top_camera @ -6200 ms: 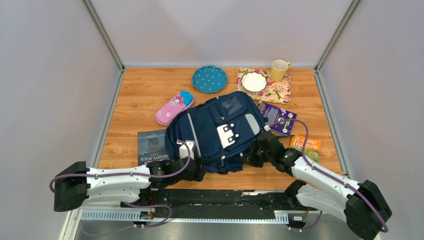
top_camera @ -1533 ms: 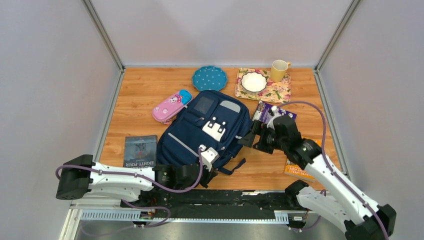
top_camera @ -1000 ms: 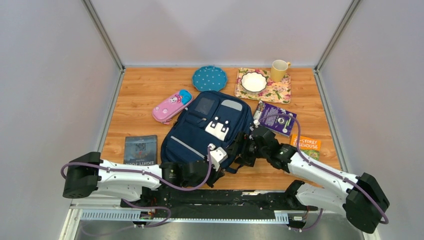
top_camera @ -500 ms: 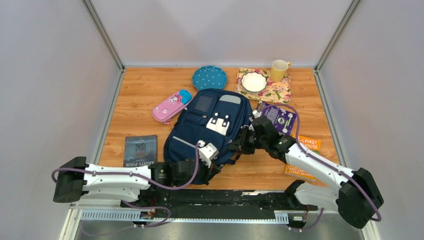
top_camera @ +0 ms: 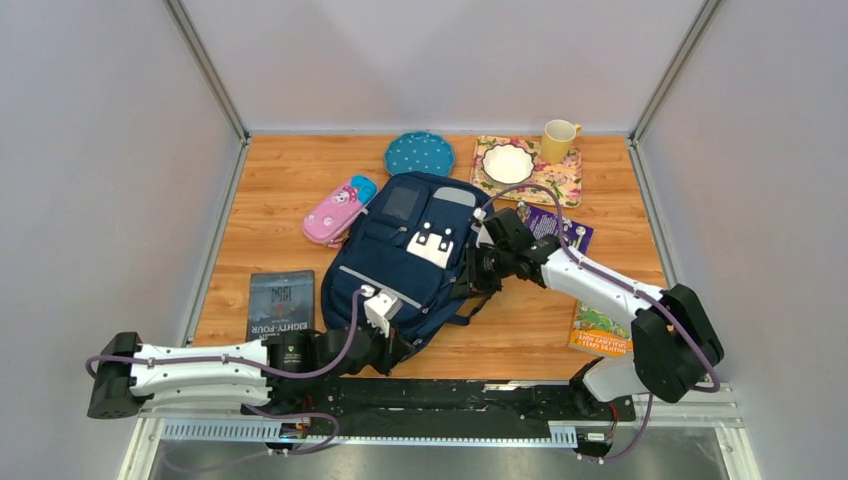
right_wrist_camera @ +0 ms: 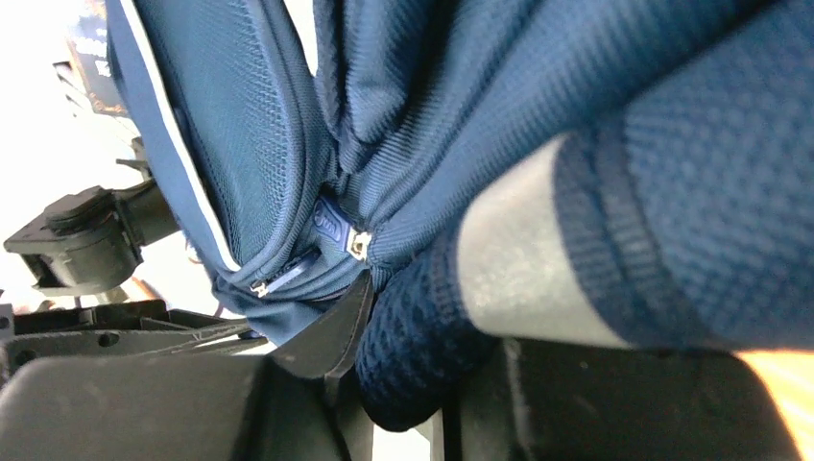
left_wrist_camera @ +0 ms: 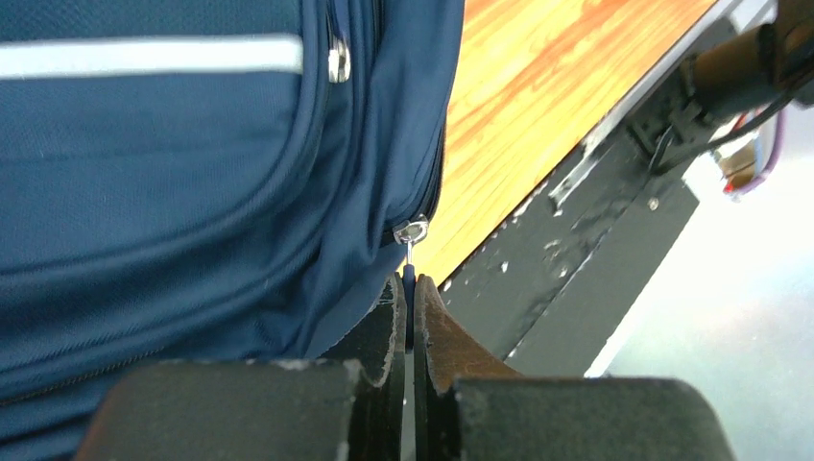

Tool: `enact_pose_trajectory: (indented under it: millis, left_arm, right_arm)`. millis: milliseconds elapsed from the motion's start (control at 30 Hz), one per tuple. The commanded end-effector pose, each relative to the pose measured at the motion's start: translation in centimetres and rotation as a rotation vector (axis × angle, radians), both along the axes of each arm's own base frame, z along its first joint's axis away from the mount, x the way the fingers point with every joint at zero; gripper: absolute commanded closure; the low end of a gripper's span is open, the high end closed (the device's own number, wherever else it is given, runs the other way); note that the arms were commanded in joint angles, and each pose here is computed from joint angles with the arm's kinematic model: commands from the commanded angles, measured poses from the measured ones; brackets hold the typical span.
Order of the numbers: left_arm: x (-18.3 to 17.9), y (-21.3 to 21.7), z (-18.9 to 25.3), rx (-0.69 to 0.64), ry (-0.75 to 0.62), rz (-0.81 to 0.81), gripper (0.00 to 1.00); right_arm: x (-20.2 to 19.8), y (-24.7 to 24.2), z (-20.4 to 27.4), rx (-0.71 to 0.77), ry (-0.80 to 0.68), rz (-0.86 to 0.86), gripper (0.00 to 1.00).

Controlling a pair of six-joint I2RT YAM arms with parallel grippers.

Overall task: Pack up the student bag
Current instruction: Unzip the student bag at the center of the board.

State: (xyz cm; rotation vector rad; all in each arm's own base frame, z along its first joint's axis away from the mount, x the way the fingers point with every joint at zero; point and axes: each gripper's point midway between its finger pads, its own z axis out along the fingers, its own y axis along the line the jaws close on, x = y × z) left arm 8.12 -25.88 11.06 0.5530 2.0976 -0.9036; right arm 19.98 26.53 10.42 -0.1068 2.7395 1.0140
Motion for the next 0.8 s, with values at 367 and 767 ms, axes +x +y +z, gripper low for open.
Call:
enact_pose_trajectory:
  millis: [367, 767]
  left_arm:
    - [-1.1, -8.0, -0.4, 0.151, -0.059, -0.171, 1.00]
    - [0.4, -10.6, 4.3, 0.067, -0.206, -0.198, 1.00]
  right_arm:
    - [5.3, -4.5, 2.4, -0.120, -0.211, -0.169, 0.25]
    - [-3.9, -3.8, 3.6, 0.262, 0.007, -0.343, 0.17]
